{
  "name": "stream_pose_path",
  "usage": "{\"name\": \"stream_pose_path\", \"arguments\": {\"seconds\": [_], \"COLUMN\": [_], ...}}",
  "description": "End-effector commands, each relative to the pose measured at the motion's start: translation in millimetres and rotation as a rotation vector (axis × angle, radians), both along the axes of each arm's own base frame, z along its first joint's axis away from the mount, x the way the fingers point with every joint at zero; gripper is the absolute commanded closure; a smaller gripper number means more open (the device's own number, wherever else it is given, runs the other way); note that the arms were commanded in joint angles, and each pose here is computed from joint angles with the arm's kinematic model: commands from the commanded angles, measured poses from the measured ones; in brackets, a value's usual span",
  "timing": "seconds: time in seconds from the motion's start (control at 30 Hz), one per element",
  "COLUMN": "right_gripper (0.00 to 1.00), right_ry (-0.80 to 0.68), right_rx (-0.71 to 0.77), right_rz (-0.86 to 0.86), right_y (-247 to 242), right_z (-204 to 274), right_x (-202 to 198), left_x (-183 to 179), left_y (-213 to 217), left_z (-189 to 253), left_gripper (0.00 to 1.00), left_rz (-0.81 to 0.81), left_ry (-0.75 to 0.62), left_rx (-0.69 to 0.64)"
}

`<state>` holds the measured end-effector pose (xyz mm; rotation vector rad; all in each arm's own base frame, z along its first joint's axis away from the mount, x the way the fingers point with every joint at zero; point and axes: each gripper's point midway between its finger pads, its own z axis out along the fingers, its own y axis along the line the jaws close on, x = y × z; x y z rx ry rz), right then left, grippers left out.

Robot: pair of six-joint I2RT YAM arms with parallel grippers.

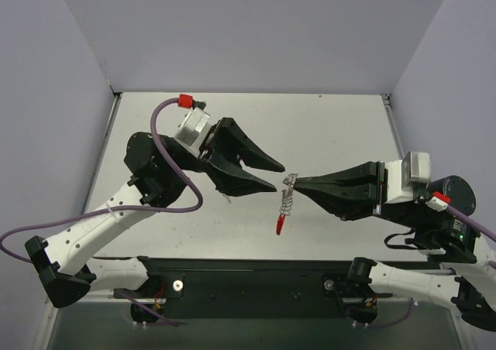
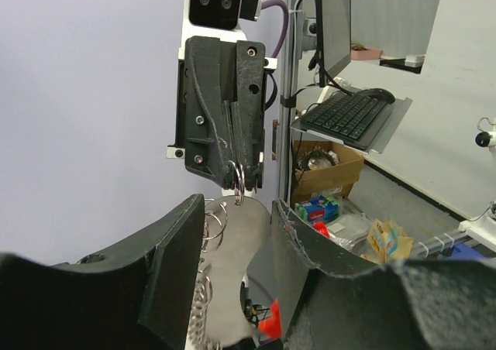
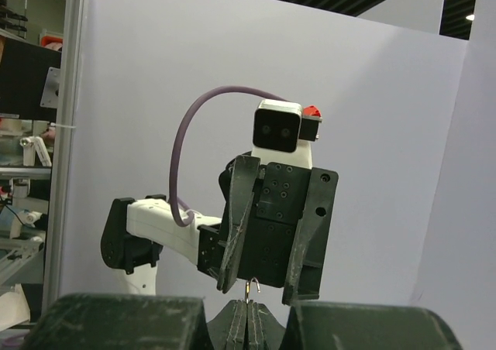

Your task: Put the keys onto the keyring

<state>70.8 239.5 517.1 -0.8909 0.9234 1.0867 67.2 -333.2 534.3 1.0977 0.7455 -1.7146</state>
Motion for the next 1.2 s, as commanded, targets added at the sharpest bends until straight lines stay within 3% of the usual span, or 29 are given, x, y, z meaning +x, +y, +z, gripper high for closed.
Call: {"name": "stream_pose_path", "arguments": {"seconds": [0.0, 0.97, 1.07, 1.17], "right_gripper": [1.00, 1.00, 1.00, 1.00], "right_ry": [-0.058, -0.052, -0.049, -0.046], "right_rx": [0.120, 0.132, 0.134, 0.133], "right_rz": [-0.007, 0.007, 0.007, 0.006], "right_y": [-3.4, 2.3, 2.3, 3.1], "right_z": [31.1, 29.8, 28.7, 28.7], "right_x": [-0.2, 0.5, 0.7, 1.3], "left_x": [-13.1, 4.5, 5.1, 6.8], "left_y": [14.5, -1.3, -3.5, -4.5], "left_z": [24.4, 8.6, 5.5, 4.5], "left_gripper": [0.51, 0.60, 0.65, 0.77], "left_rz": [-0.028, 0.035, 0.038, 0.046], "left_ry": [-0.053, 0.003, 0.012, 0.012], "left_rx": [-0.074, -0.024, -0.007, -0.006]}}
